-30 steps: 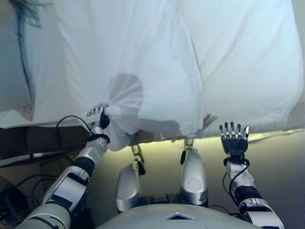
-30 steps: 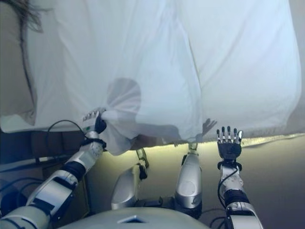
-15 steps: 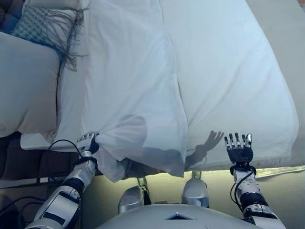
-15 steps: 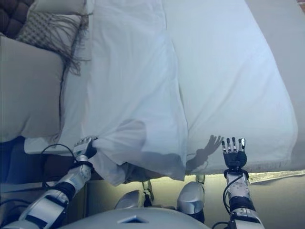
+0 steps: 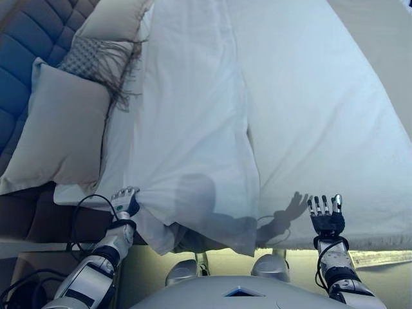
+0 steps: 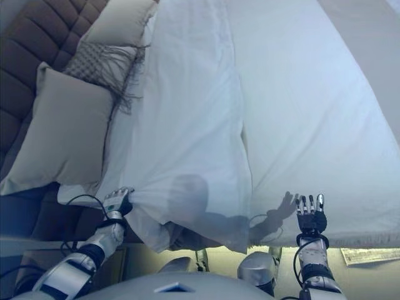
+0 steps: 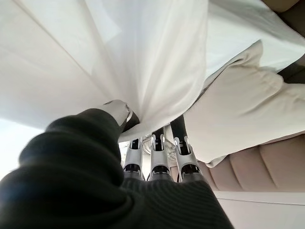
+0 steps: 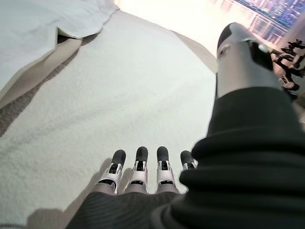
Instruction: Make the bed neatly
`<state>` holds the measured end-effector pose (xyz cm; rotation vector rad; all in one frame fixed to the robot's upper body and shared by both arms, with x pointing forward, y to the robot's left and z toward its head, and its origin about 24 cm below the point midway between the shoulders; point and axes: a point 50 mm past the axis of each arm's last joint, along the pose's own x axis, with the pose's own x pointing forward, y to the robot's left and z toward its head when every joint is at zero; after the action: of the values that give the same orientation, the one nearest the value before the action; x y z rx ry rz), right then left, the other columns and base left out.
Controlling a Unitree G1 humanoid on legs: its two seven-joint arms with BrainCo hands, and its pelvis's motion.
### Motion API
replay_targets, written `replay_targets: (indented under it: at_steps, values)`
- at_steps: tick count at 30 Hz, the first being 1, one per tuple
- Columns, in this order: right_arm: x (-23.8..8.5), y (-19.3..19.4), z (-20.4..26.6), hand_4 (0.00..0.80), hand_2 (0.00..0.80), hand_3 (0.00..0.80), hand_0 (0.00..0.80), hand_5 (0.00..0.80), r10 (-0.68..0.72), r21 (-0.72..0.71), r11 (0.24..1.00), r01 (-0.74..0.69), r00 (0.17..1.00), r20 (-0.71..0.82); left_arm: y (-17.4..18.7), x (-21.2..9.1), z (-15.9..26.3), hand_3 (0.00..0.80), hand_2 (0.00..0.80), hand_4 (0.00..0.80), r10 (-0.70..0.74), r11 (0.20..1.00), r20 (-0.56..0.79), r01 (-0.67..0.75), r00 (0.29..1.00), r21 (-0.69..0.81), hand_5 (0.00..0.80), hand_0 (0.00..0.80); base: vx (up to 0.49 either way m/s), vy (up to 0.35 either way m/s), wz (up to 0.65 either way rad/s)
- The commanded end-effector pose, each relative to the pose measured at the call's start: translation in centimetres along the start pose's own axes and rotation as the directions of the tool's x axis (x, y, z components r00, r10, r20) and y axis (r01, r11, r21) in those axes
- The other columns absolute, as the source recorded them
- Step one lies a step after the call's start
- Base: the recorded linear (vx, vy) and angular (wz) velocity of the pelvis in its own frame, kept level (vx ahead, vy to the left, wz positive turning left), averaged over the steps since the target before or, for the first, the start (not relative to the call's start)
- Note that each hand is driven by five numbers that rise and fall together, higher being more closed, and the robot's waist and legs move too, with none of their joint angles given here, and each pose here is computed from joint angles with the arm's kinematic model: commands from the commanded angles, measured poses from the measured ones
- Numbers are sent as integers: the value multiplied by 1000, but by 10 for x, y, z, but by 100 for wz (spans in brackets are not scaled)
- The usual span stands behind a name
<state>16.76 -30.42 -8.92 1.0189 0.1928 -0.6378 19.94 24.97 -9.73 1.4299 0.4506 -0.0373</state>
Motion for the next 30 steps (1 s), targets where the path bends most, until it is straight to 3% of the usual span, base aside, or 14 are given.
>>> replay_targets:
  at_steps: [1, 4, 5, 6, 22, 30]
  values:
    - [4, 7, 0, 0, 0, 0, 0, 0, 20, 9, 1000, -21, 997, 69, 4, -18, -74, 800, 800, 800, -18, 987, -219, 52, 976, 153, 800, 800, 24, 19, 4]
    - [4, 7, -1, 0, 0, 0, 0, 0, 14, 7, 1000, -14, 997, 77, 2, -16, -65, 800, 800, 800, -13, 990, -189, 39, 982, 133, 800, 800, 10, 12, 3]
    - [4, 8, -1, 0, 0, 0, 0, 0, 13, 8, 1000, -14, 997, 80, 3, -15, -63, 731, 731, 731, -13, 991, -182, 36, 983, 125, 731, 731, 0, 0, 0]
    - [4, 8, 0, 0, 0, 0, 0, 0, 14, 9, 1000, -15, 997, 82, 3, -14, -61, 0, 0, 0, -5, 993, -177, 25, 984, 115, 0, 0, 0, 0, 0]
    - [3, 16, -15, 0, 0, 0, 0, 0, 13, 84, 996, -20, 997, 82, -20, -26, -42, 0, 0, 0, -93, 986, -178, 66, 980, -155, 0, 0, -12, -47, 3]
    - [2, 22, -24, 0, 0, 0, 0, 0, 9, 133, 991, -21, 996, 85, -30, -40, -52, 0, 0, 0, -113, 981, -228, 72, 967, -181, 0, 0, -12, -88, 3]
